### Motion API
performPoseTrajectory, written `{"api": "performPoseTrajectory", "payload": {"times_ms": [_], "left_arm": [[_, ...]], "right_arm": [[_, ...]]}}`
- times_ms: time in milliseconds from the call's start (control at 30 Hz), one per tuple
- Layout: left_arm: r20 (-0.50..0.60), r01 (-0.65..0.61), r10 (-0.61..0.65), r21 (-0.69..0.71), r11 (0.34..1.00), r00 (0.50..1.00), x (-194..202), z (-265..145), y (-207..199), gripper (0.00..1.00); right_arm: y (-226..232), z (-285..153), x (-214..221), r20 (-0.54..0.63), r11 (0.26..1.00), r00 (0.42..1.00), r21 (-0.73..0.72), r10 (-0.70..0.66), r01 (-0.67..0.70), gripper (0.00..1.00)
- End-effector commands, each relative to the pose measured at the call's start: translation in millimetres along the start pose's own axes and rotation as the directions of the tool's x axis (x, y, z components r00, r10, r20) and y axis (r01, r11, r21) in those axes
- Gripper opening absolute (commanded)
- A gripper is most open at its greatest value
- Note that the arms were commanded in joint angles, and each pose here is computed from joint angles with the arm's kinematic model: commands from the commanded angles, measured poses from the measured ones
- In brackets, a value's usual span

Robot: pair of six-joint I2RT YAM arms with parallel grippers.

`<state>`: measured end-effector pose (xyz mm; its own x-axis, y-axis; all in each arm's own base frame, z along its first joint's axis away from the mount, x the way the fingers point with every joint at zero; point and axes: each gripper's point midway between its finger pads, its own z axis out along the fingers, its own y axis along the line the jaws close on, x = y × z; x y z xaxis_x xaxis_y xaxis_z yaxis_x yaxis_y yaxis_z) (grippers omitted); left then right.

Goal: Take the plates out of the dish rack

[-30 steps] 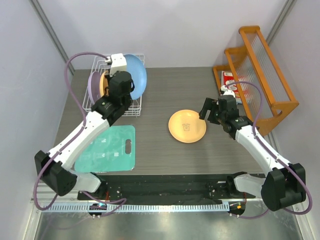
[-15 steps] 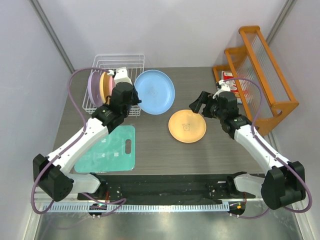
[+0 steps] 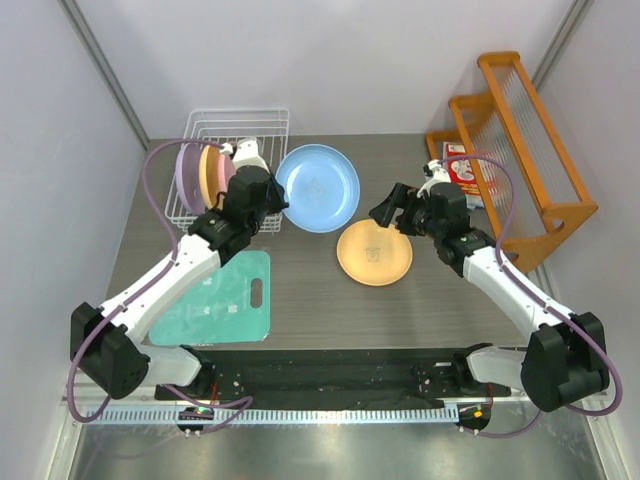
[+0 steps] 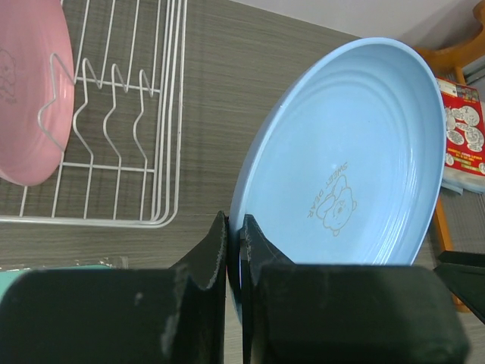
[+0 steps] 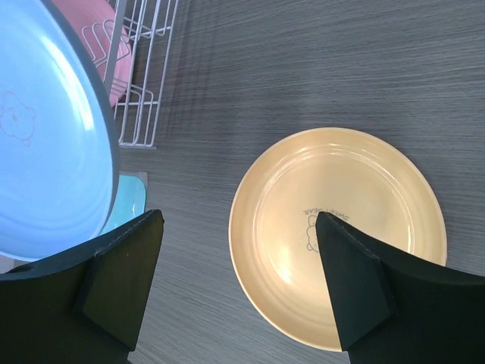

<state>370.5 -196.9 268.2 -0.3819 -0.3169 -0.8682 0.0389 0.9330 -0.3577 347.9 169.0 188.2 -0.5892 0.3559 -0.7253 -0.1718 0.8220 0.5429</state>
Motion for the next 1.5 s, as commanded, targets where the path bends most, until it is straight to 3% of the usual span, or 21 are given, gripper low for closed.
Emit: {"api": "performPoseTrajectory", "payload": {"times_ms": [0,300,600,667,767,800,900,933,1000,1033,1100,1133,1167,1233,1467], "left_arm": [[0.039,0.049,-0.051,0.052,0.997,0.998,-10,4,-16,0.00],[0.001,0.037,-0.037,0.048,0.998,0.999,6,11,-17,0.00],[-0.037,0.038,-0.035,0.101,0.994,0.999,23,13,-43,0.00],[-0.036,0.035,-0.032,0.110,0.993,0.999,24,12,-46,0.00],[-0.027,0.036,-0.033,0.116,0.993,0.999,21,9,-48,0.00],[-0.021,0.037,-0.035,0.112,0.993,0.999,20,8,-47,0.00],[-0.007,0.026,-0.025,0.098,0.995,1.000,18,8,-43,0.00],[-0.002,0.025,-0.024,0.095,0.995,1.000,17,7,-42,0.00],[0.000,0.014,-0.014,0.089,0.996,1.000,18,8,-40,0.18],[0.001,0.009,-0.009,0.080,0.997,1.000,18,8,-37,0.45],[0.008,-0.012,0.012,0.058,0.998,1.000,18,9,-32,0.56],[0.023,-0.032,0.032,0.026,0.999,0.999,15,9,-26,0.82],[0.025,-0.053,0.053,-0.006,0.999,0.998,15,9,-19,0.99],[0.064,-0.112,0.118,-0.095,0.989,0.991,5,8,-2,0.99],[0.133,-0.260,0.323,-0.349,0.900,0.937,-34,-1,47,1.00]], "right_arm": [[30,-6,-31,0.084,0.996,0.996,-0.086,-0.007,0.014,0.87],[40,-5,-35,0.099,0.993,0.995,-0.121,-0.005,0.017,0.86],[37,23,-22,0.041,0.993,0.999,-0.118,0.006,-0.001,0.83],[36,30,-20,0.022,0.993,1.000,-0.117,0.003,-0.001,0.77],[29,39,-13,0.007,0.995,1.000,-0.098,0.012,-0.011,0.58],[28,40,-11,0.003,0.995,1.000,-0.096,0.011,-0.010,0.41],[26,37,-9,0.009,0.996,1.000,-0.093,0.007,-0.007,0.02],[26,35,-9,0.013,0.995,1.000,-0.096,0.002,-0.001,0.01],[20,30,-9,0.032,0.998,0.999,-0.064,-0.003,0.005,0.01],[19,23,-13,0.048,0.998,0.999,-0.054,-0.010,0.013,0.01],[8,16,-15,0.058,0.999,0.998,0.008,-0.032,0.032,0.01],[-6,10,-11,0.046,0.996,0.998,0.083,-0.041,0.037,0.01],[-12,6,-14,0.051,0.992,0.998,0.120,-0.048,0.041,0.01],[-40,-2,-8,0.024,0.966,0.998,0.254,-0.057,0.049,0.01],[-86,-12,25,-0.091,0.914,0.995,0.401,-0.033,0.067,0.01]]}}
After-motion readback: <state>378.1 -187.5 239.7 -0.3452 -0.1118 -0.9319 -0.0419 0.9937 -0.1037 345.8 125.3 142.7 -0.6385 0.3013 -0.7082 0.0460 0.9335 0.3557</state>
